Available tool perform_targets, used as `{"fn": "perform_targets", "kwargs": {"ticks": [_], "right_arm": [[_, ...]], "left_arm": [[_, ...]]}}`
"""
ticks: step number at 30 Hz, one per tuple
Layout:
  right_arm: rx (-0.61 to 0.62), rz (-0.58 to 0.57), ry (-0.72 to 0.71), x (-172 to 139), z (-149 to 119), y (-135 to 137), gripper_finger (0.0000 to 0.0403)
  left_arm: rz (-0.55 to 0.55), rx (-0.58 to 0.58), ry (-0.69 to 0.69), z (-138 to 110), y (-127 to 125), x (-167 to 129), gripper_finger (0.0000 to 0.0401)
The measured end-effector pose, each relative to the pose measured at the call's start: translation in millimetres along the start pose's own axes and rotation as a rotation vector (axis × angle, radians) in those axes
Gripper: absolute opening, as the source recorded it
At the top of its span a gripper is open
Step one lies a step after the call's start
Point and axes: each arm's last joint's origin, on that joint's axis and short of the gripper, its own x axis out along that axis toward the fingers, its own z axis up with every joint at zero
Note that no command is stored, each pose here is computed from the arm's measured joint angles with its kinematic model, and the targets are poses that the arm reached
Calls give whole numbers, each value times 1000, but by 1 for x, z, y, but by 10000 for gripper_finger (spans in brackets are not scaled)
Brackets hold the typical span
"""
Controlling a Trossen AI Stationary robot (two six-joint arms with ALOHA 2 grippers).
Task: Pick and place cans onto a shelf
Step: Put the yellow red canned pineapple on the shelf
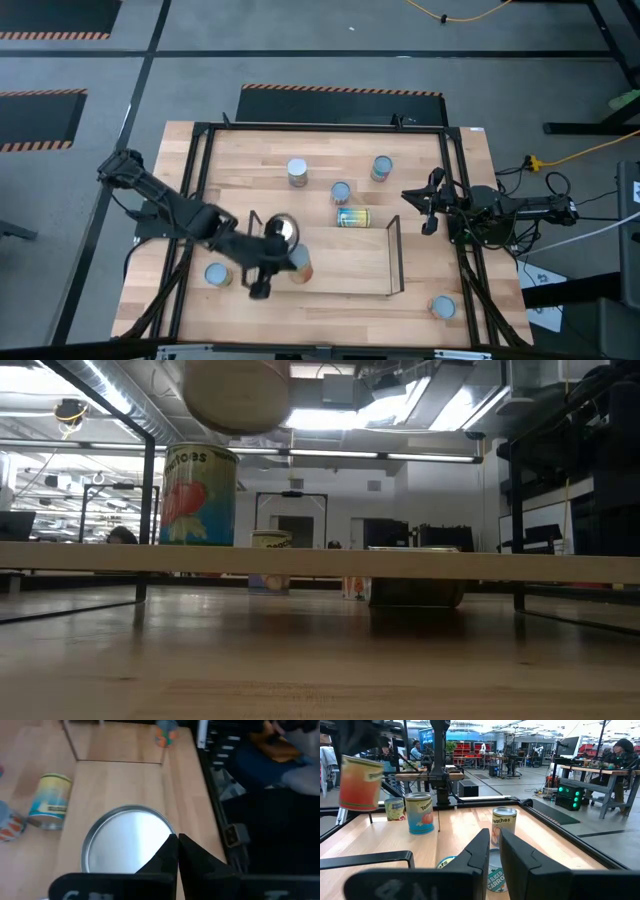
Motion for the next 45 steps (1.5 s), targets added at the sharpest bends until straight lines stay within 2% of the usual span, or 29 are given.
{"fn": "perform_targets", "kwargs": {"ticks": [6,13,17,27,33,45], "right_arm": [[0,0,0,0,0,0,49],[0,0,0,0,0,0,49],[0,0,0,0,0,0,48],[4,0,-1,0,0,0,48],[4,0,0,0,0,0,48],[4,0,0,0,0,0,48]], "left_arm": [[5,31,3,-15,-29,-7,0],[67,66,27,-29,-41,-12,0],[80,72,61,-35,-44,-7,0],[163,130,196,-57,-47,28,0],[201,153,226,-64,-47,40,0],[263,161,259,-69,-43,40,0]]}}
